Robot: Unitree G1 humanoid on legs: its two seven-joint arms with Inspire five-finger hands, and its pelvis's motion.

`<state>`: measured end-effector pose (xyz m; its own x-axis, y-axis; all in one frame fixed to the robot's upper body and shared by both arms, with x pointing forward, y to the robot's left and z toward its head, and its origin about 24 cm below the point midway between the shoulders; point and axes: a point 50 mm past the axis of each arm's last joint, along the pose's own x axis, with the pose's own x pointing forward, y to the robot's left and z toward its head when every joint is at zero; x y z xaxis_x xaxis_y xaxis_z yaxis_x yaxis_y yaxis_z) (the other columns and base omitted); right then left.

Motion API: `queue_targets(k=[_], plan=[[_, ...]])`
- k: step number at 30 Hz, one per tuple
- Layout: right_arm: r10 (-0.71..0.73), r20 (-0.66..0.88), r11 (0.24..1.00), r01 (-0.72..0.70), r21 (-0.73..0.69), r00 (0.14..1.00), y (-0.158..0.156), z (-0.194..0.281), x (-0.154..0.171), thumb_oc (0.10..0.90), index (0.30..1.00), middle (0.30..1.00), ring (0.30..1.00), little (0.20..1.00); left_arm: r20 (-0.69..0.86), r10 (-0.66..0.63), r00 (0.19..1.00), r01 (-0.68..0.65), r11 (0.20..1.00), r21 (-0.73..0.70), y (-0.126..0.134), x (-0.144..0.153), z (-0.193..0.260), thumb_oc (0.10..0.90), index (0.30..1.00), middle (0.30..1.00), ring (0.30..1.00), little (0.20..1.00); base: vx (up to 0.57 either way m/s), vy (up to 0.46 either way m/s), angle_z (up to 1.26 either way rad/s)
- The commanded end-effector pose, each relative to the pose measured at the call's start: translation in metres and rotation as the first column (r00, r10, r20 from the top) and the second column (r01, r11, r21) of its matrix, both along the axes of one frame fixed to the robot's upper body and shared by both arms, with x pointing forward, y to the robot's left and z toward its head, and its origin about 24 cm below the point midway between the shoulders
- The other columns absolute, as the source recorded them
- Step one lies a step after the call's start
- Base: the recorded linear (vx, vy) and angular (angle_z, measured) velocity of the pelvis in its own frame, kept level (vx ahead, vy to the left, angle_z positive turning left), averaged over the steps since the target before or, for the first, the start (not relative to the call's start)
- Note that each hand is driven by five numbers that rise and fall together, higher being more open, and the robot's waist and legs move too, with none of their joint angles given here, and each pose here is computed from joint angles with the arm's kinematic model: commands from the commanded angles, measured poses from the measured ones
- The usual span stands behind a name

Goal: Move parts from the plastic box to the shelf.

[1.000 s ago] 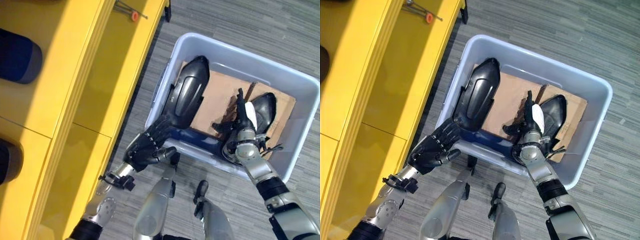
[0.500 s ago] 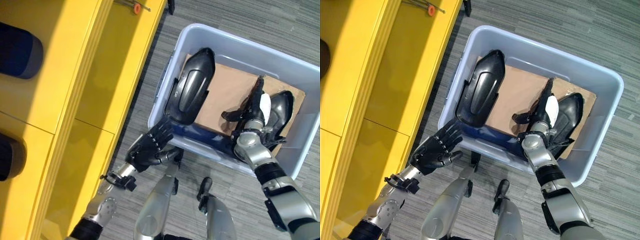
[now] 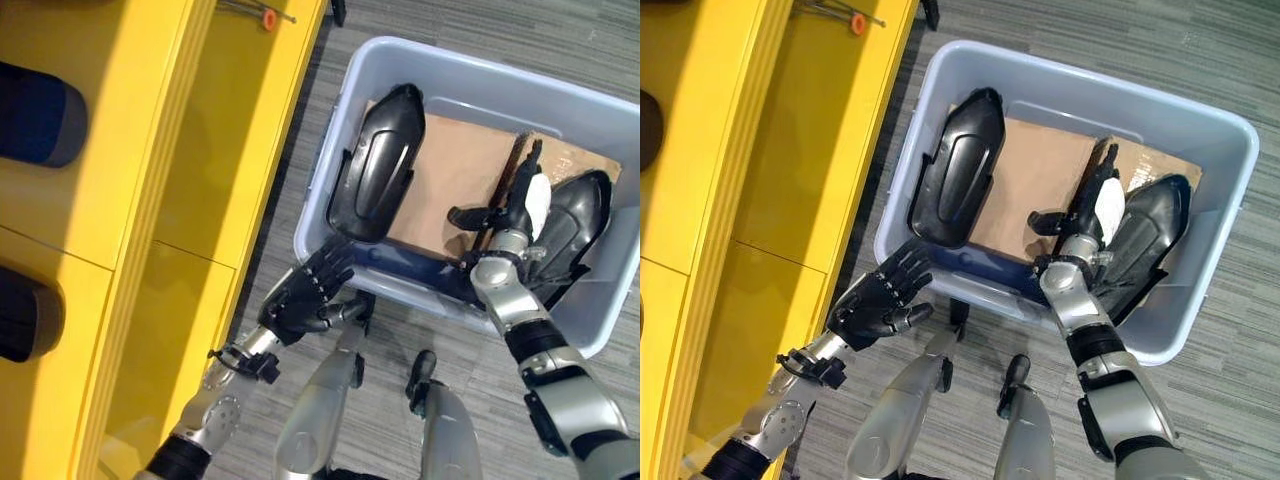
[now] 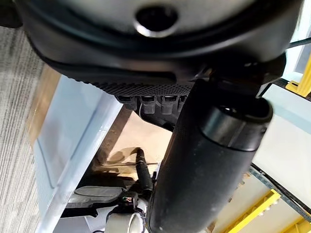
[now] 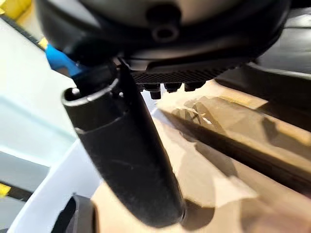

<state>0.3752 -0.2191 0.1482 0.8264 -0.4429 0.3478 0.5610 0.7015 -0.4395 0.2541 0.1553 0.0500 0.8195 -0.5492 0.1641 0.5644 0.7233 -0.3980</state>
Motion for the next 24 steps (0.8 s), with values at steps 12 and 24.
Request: queue_targets(k=[12, 24], plan=[[0.253, 0.331, 0.905, -0.102, -0.413, 0.909, 0.027, 0.131, 0.002, 0.900, 1.000, 1.000, 1.000, 1.000, 0.114, -0.093, 0.989, 0.100, 0.994, -0.052, -0.014, -0.014, 0.017, 0.900, 1.000, 1.000, 1.000, 1.000, 0.02, 0.002, 0.02], [0.268, 0.822, 0.882, 0.215, -0.419, 0.502, 0.070, 0.161, -0.075, 0.900, 1.000, 1.000, 1.000, 1.000, 0.092, -0.054, 0.994, 0.064, 0.993, -0.104, -0.018, -0.026, 0.006, 0.900, 1.000, 1.000, 1.000, 1.000, 0.02, 0.037, -0.03]])
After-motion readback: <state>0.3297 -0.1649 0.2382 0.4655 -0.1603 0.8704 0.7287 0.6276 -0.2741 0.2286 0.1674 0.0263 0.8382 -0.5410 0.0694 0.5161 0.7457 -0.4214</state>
